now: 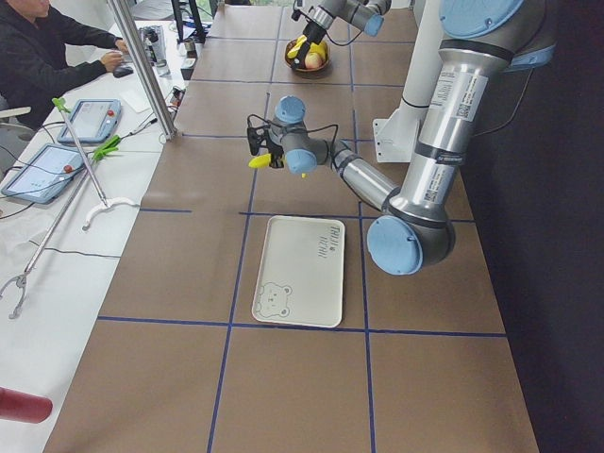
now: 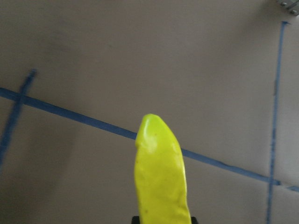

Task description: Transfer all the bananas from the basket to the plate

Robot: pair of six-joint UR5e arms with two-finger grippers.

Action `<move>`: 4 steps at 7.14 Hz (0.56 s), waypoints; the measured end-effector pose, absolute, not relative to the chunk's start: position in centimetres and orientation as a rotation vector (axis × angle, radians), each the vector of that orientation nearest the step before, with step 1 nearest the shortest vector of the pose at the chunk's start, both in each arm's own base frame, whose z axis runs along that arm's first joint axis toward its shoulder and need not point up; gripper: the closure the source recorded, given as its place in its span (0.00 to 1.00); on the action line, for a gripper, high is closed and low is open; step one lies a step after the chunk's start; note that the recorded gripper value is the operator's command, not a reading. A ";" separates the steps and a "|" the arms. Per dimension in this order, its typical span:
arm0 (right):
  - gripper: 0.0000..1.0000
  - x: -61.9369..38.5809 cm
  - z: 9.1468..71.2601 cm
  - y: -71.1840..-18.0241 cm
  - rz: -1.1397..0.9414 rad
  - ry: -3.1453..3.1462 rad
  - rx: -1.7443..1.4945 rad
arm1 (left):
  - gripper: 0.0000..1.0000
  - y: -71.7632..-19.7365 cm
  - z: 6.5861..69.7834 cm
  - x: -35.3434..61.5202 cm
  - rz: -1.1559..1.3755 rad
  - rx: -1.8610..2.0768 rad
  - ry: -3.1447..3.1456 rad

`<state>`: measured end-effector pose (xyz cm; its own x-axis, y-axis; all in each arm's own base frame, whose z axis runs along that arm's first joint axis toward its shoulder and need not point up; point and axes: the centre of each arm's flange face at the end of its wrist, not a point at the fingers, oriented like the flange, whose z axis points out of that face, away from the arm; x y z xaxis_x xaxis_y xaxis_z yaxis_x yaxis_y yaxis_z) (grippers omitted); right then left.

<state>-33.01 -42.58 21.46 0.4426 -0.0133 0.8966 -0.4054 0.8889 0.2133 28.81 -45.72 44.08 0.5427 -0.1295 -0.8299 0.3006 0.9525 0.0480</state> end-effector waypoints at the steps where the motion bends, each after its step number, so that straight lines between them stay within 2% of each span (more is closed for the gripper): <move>1: 0.00 -30.0 23.6 -44.1 0.225 -1.065 0.406 | 1.00 -44.7 48.3 25.9 -0.199 0.215 0.888; 3: 0.00 -25.1 27.2 -46.0 0.177 -1.020 0.383 | 0.95 -43.7 54.7 21.4 -0.133 0.228 0.784; 4: 0.00 -22.8 28.9 -46.9 0.147 -1.004 0.372 | 0.72 -43.7 57.6 20.2 -0.111 0.221 0.744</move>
<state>-22.83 -46.88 28.89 0.5331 -0.0493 0.8446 -0.2894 0.9274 0.2368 20.18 -43.67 57.58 0.7313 -0.0216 -0.6817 0.1779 0.9709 0.1602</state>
